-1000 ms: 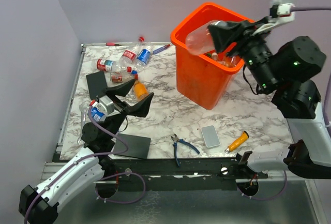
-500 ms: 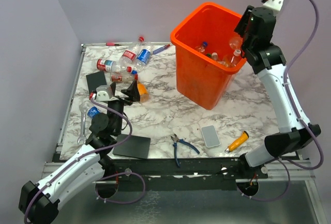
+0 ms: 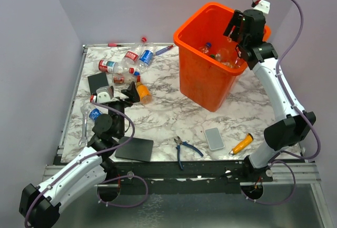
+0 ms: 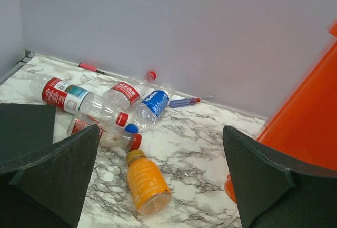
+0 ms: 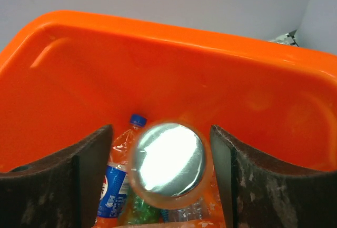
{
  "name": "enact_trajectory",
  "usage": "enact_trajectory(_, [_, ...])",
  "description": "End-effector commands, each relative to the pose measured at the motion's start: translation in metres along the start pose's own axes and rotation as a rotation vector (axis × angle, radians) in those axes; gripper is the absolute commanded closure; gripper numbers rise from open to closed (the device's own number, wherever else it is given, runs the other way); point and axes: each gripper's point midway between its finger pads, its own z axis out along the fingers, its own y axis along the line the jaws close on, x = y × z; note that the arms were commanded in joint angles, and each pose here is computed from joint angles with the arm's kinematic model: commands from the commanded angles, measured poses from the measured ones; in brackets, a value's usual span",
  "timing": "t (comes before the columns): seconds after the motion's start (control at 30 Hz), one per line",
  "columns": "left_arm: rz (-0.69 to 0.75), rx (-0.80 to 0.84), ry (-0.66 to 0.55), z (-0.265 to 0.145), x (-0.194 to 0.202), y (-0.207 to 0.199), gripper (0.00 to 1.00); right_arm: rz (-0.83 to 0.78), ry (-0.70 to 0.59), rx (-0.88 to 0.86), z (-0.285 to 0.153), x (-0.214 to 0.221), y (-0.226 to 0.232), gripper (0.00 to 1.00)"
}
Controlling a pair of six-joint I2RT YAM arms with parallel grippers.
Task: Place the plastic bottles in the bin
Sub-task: Place the plastic bottle in the trash bin, then pick up the plastic bottle at the center of the board.
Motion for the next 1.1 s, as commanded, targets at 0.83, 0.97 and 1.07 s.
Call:
enact_trajectory(0.83, [0.132, -0.135, 0.312, 0.028, 0.062, 0.000, 0.01, 0.072, 0.052, -1.410, -0.331, -0.001, 0.080, 0.12])
enact_trajectory(0.97, [0.062, -0.093, 0.409, 0.043, 0.082, -0.012, 0.01, 0.063, 0.084, -1.404, -0.341, 0.024, 0.067, 0.12])
enact_trajectory(1.07, [0.035, -0.118, 0.446, 0.048, 0.094, -0.009, 0.01, 0.071, 0.122, -1.386, -0.343, 0.044, 0.059, 0.12])
